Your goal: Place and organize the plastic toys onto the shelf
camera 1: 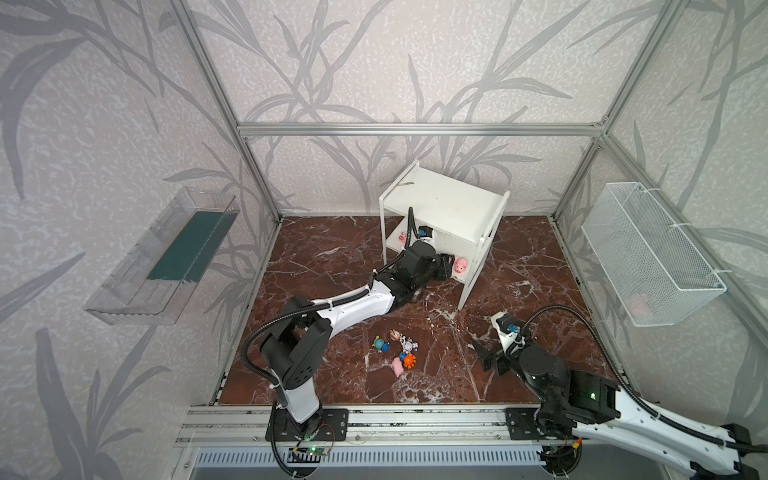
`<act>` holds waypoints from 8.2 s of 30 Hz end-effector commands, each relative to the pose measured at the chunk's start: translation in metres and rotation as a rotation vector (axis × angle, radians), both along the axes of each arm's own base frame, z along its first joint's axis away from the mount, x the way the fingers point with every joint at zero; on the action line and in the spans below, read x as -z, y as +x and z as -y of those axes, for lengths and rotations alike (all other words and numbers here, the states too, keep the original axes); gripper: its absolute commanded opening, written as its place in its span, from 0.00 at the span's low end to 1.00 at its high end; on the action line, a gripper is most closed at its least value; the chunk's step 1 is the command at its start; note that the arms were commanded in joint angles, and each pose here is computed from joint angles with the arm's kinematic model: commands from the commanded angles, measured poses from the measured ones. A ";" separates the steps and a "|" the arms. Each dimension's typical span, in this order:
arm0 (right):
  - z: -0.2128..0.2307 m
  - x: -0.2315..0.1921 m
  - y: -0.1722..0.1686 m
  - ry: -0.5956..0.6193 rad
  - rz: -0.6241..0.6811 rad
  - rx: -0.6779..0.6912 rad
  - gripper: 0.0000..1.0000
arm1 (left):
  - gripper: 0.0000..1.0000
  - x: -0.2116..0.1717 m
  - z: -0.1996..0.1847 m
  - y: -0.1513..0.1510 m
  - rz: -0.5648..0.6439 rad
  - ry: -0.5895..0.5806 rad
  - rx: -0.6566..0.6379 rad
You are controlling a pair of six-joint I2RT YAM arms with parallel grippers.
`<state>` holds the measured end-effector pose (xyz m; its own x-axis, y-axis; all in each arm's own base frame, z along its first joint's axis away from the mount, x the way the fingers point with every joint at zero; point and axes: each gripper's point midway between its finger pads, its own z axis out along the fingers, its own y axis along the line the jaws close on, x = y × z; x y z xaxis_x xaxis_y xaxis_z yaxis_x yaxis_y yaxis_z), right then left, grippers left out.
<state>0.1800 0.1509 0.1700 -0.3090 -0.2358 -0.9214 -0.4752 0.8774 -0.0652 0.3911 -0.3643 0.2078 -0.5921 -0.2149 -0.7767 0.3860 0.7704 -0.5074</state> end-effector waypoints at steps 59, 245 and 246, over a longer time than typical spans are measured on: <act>-0.125 0.060 -0.037 0.060 -0.235 -0.470 0.89 | 0.94 0.041 -0.196 -0.156 -0.129 0.344 -0.149; -0.095 0.097 -0.006 -0.128 -0.228 -0.227 0.84 | 0.66 0.182 -0.184 -0.277 -0.499 1.145 0.110; -0.095 0.097 -0.006 -0.129 -0.227 -0.231 0.84 | 0.66 0.181 -0.187 -0.275 -0.496 1.150 0.092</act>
